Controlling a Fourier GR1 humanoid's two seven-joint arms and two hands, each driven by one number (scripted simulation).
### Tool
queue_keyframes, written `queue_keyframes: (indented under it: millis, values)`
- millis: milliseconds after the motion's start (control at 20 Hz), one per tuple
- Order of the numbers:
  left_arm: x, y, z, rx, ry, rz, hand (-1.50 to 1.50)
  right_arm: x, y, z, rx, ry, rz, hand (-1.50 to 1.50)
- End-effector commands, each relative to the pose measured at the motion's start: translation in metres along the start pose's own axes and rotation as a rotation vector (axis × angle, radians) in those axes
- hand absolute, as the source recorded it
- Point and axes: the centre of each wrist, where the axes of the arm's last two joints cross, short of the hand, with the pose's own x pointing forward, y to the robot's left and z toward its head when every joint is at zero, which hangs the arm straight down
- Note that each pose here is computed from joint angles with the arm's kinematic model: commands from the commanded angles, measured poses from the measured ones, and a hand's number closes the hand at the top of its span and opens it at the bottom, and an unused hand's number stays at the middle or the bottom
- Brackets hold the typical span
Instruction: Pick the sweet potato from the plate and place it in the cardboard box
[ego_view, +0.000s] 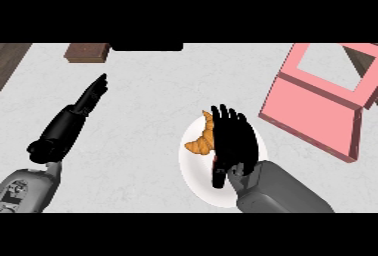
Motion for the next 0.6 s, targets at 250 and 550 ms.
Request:
queue_keyframes:
  millis: [250,550]
  values:
    - [-0.011,-0.002,0.012,-0.001,-0.009,-0.005,0.0,0.002,0.034,0.002,0.048,0.141,0.047,-1.5]
    - [-0.009,0.003,0.004,0.006,0.006,-0.004,0.0,0.0,0.032,-0.017,0.067,0.154,0.029,-1.5]
